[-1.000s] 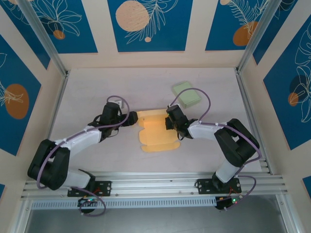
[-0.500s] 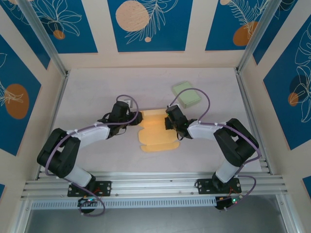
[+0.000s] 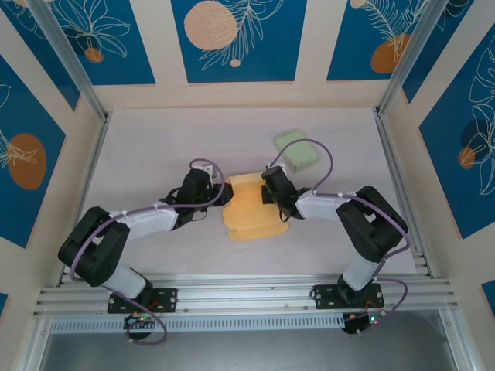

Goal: Fold the paper box

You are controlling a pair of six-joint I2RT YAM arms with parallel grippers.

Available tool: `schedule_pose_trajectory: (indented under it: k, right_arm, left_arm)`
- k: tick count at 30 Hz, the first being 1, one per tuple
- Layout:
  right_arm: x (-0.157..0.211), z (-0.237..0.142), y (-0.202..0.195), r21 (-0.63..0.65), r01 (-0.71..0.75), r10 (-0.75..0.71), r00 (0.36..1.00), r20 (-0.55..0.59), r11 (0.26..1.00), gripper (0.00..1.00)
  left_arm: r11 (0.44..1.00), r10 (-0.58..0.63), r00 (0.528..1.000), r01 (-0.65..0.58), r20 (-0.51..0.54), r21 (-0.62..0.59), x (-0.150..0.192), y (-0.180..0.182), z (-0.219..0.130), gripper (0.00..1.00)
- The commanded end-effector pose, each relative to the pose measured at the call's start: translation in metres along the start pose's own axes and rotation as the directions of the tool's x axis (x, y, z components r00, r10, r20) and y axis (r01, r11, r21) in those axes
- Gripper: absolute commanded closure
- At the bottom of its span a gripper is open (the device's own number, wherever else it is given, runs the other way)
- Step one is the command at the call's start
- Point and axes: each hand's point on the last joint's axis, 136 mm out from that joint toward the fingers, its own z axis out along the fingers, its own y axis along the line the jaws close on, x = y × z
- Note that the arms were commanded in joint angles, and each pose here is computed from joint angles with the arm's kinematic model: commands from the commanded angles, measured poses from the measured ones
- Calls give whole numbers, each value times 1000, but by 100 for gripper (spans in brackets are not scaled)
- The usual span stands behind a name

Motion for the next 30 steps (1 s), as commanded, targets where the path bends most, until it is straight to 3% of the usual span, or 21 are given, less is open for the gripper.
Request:
schedule_pose_trajectory:
  k: [1, 4, 10, 19, 26, 30]
  right_arm:
    - [21, 6, 4, -4, 6, -7, 997, -73, 1000, 100]
    - [20, 5, 4, -7, 7, -8, 997, -71, 1000, 100]
    - [15, 4, 6, -8, 14, -14, 998, -64, 1000, 100]
    - [12, 3, 10, -18, 23, -24, 998, -62, 1000, 100]
    - [12, 1, 10, -17, 33, -34, 998, -59, 999, 100]
    - [13, 1, 8, -8, 36, -36, 998, -58, 999, 100]
  left_arm:
    - [996, -1, 999, -2, 38, 84, -4, -20, -16, 67]
    - [997, 14, 998, -18, 64, 69, -4, -15, -25, 69]
    - [981, 55, 998, -60, 33, 184, 2, -36, -25, 65]
    - [958, 148, 989, -142, -4, 250, 14, -45, -20, 62]
    - [909, 401, 916, -395, -16, 132, 19, -21, -20, 65]
    - [850, 509, 861, -503, 4, 153, 15, -29, -28, 67]
